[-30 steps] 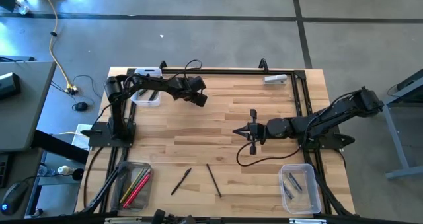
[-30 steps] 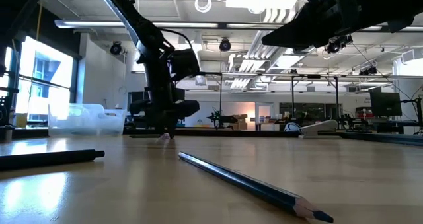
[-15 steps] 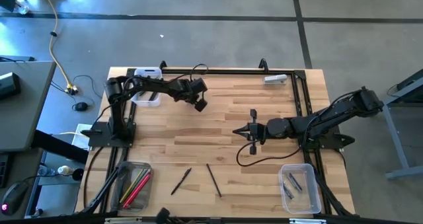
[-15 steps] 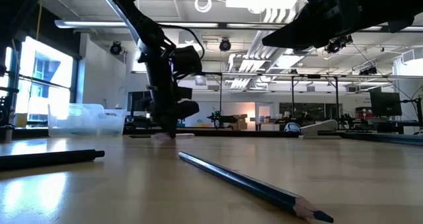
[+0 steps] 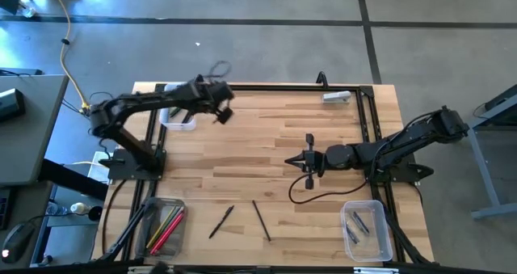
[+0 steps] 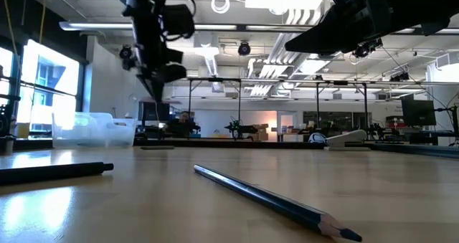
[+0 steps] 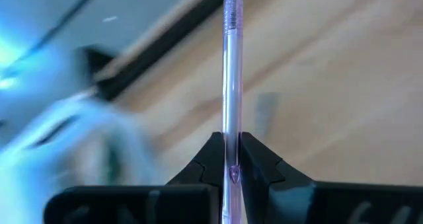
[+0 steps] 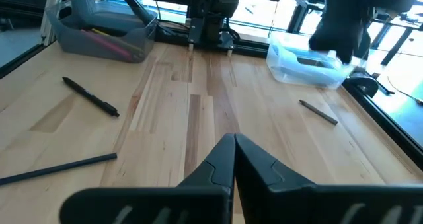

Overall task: Sort crayons/erasers/pens/pencils in bins
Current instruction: Put the violet pen into the top transparent bin

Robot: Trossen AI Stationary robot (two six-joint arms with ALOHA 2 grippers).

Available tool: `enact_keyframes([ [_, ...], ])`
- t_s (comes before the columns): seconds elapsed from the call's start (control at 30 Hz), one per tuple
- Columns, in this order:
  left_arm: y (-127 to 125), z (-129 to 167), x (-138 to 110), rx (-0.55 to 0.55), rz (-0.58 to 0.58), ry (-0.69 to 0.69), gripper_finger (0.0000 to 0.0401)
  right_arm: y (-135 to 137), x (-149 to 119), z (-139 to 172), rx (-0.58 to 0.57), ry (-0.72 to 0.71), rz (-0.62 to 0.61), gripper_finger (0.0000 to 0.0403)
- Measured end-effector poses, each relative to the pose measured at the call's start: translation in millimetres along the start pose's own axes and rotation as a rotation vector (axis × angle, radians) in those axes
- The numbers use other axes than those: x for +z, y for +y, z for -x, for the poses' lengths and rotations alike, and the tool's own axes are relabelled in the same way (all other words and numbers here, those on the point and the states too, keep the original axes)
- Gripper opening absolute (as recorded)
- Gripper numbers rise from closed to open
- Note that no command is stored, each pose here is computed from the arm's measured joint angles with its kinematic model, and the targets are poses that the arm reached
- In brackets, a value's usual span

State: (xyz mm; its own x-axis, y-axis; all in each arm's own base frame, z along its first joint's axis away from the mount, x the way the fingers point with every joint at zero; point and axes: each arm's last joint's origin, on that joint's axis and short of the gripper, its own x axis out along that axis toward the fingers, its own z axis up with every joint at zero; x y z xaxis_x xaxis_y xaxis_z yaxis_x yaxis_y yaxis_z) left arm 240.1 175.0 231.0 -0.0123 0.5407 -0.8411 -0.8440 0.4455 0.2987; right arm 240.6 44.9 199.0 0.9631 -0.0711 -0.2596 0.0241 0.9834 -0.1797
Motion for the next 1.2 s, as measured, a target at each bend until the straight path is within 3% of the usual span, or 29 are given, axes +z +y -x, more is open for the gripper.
enact_keyframes([
  [0.13, 32.9, 23.9, -11.6, 0.123, 0.048, 0.026, 0.0009, 0.0, -0.8, 0.1, 0.001, 0.007, 0.002, 0.0000],
  [0.23, 50.2, 25.9, -24.3, 0.159, 0.078, 0.051, 0.0008, 0.0, -0.7, 0.1, 0.001, 0.007, 0.002, 0.0000],
  [0.57, 79.9, -33.7, -68.9, 0.165, 0.188, 0.104, 0.0008, 0.0, -0.7, 0.1, 0.001, 0.006, 0.002, 0.0000],
  [0.77, 75.3, -35.3, -70.4, 0.153, 0.150, 0.115, 0.0010, -0.1, 0.8, 0.1, -0.001, -0.008, -0.002, 0.0000],
  [1.2, 69.9, -48.7, -75.4, 0.129, 0.188, 0.217, 0.0022, 0.2, 1.8, 0.2, 0.000, -0.019, -0.005, 0.0000],
])
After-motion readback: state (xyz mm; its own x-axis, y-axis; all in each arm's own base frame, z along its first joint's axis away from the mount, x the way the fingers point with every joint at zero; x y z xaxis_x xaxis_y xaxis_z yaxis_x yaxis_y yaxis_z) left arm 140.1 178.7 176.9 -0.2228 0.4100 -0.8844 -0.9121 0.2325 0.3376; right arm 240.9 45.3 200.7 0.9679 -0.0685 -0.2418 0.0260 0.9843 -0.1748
